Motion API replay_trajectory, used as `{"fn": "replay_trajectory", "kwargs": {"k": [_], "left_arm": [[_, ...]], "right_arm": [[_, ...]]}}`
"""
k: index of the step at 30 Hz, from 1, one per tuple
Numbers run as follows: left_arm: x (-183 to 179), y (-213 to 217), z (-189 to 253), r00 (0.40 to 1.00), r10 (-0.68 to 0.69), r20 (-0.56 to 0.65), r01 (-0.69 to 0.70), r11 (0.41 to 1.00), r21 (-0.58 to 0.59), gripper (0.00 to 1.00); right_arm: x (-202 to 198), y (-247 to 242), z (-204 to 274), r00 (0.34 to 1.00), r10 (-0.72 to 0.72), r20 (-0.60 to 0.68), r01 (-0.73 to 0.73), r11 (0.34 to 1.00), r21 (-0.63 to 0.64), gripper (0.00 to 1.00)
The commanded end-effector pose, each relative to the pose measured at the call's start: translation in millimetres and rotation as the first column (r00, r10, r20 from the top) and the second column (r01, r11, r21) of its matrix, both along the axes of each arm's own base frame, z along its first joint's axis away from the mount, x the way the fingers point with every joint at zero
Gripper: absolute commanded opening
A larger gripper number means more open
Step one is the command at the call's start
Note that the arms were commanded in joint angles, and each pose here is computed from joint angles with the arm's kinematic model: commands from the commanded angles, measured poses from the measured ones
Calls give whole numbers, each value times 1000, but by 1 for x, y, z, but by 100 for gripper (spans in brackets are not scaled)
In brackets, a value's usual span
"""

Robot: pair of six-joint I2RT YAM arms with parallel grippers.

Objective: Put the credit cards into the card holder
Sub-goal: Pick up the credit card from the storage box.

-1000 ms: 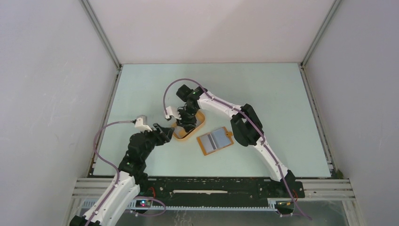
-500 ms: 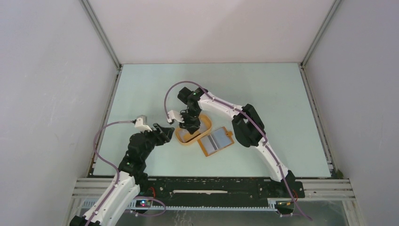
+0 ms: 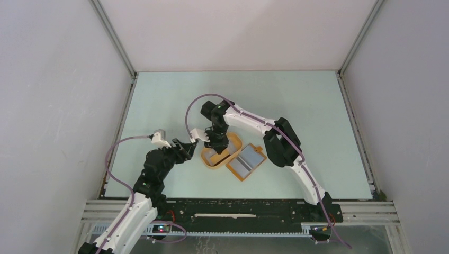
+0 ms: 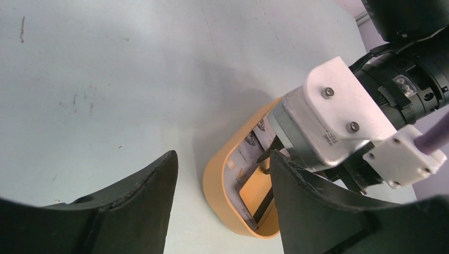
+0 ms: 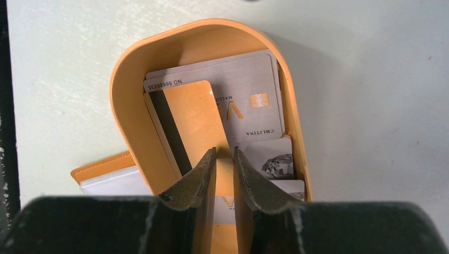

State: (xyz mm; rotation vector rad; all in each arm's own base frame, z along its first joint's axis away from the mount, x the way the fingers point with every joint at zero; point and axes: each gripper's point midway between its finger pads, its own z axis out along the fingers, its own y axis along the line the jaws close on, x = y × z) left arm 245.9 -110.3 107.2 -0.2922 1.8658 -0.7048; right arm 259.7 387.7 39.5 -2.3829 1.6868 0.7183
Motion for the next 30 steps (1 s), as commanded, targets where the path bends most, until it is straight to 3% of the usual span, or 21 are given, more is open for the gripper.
{"fn": "replay_trajectory", "kwargs": {"k": [1, 30], "left_arm": [[-2, 2, -11, 1000, -7, -1, 7, 1000, 21, 69], [-3, 2, -11, 1000, -12, -2, 12, 1000, 20, 69]], "right_arm": [[-17, -6, 34, 999, 38, 12, -38, 999, 14, 25], [-52, -42, 39, 997, 68, -47, -71, 996, -48, 29]]}}
